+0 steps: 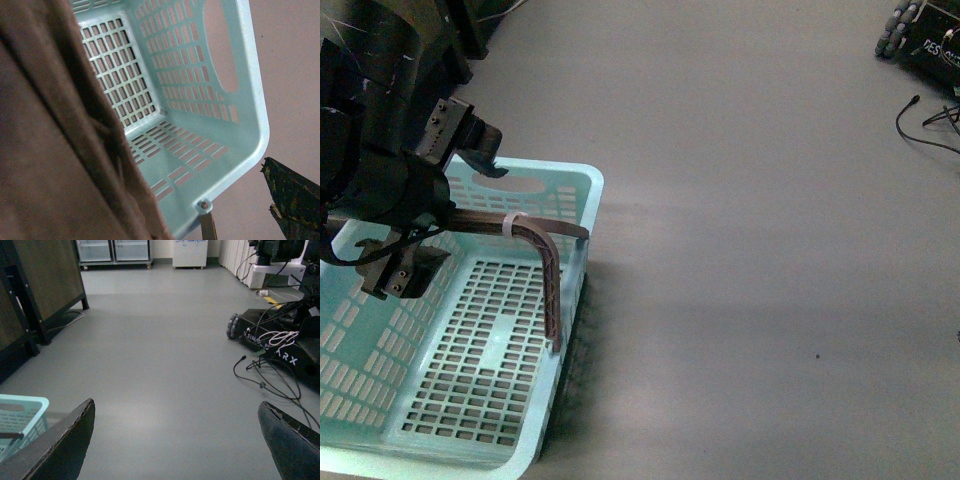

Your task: Pick lemon and mango into basket

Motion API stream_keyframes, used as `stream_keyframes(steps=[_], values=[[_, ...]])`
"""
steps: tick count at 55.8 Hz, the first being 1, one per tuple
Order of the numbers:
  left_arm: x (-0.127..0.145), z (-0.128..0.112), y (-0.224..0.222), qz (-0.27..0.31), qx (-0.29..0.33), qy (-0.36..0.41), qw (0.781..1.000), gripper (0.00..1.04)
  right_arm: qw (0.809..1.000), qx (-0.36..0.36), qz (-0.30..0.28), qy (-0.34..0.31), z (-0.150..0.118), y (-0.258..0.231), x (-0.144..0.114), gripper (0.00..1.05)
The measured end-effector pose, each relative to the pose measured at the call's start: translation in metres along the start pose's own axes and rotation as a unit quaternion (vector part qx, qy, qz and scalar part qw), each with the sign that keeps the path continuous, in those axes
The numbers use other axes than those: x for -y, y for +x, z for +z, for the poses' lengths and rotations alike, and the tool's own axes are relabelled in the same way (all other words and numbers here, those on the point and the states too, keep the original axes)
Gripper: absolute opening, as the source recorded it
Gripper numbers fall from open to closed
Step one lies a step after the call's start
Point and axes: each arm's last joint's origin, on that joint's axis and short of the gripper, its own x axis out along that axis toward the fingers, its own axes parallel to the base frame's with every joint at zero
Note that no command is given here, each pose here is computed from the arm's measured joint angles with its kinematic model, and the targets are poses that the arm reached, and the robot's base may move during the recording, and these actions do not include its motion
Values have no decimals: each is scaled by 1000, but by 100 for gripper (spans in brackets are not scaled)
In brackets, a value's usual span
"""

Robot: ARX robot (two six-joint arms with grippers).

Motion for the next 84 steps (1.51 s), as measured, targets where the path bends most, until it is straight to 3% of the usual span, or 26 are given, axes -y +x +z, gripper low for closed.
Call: stream_keyframes(steps=[11,23,34,47,52,55,67,84], values=[[-1,3,7,7,10,-9,1000,57,1000,0,0,0,0,0,0,96],[-4,9,5,9,11,-68,998,30,1000,0,0,0,0,0,0,96],[-10,9,-8,-2,12,-72,997,28,1000,0,0,0,0,0,0,96],[-5,18,-56,-63,1,-107,992,26,1000,0,0,0,0,0,0,96],[-4,23,-80,-88,6,-115,989,15,1000,0,0,0,0,0,0,96],[-6,29,-104,-106,1,-131,986,9,1000,0,0,0,0,0,0,96],[4,51,-209,-213,12,-164,963,8,1000,0,0,0,0,0,0,96],[6,64,-314,-293,30,-193,936,8,1000,0,0,0,0,0,0,96]])
